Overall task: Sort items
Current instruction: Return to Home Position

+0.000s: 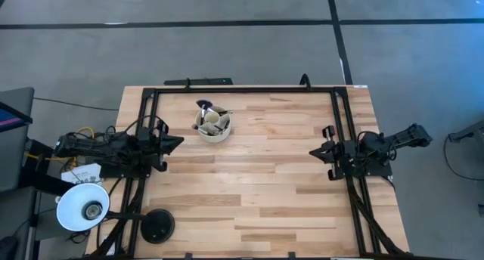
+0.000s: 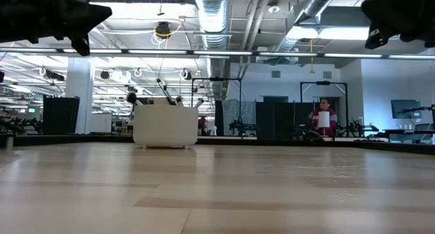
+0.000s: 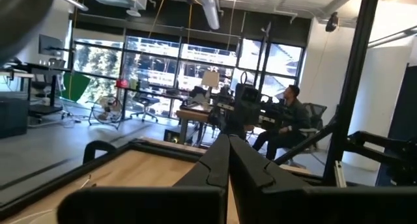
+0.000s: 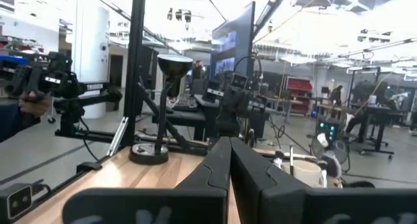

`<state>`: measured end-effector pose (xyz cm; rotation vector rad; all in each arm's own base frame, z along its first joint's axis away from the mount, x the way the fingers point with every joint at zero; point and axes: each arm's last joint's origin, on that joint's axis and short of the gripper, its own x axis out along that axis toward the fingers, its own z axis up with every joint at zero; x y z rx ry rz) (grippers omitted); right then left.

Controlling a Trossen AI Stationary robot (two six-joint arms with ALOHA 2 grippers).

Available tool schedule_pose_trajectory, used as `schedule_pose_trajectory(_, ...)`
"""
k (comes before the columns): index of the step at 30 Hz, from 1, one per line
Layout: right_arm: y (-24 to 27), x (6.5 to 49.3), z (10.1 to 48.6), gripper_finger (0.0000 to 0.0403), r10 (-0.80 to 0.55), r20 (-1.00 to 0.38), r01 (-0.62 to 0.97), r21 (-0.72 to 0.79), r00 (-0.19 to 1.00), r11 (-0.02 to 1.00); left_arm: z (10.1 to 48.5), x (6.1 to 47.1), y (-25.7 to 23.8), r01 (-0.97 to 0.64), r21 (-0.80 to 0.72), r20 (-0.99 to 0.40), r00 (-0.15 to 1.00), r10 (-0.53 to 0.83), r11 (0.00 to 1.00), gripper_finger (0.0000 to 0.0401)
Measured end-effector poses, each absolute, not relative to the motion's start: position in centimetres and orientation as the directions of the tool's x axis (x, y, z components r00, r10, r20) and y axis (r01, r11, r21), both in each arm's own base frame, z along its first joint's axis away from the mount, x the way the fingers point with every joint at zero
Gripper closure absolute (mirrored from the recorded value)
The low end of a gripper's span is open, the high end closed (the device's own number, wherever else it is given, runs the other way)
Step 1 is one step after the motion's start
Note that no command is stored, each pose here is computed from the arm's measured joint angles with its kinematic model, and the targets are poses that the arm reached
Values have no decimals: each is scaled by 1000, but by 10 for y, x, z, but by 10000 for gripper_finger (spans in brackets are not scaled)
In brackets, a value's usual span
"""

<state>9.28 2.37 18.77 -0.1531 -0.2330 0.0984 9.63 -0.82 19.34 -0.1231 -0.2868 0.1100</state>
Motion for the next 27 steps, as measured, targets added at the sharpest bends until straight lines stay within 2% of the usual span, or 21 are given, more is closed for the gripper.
schedule_pose_trajectory(3,24,92,183,402,117,179,-94,-135,977,986,193,96,-8,-85,-132,277,954,119,988,397)
schedule_pose_trajectory(27,23,93,179,403,105,137,-86,-138,985,987,194,96,-7,-84,-132,280,952,119,988,391)
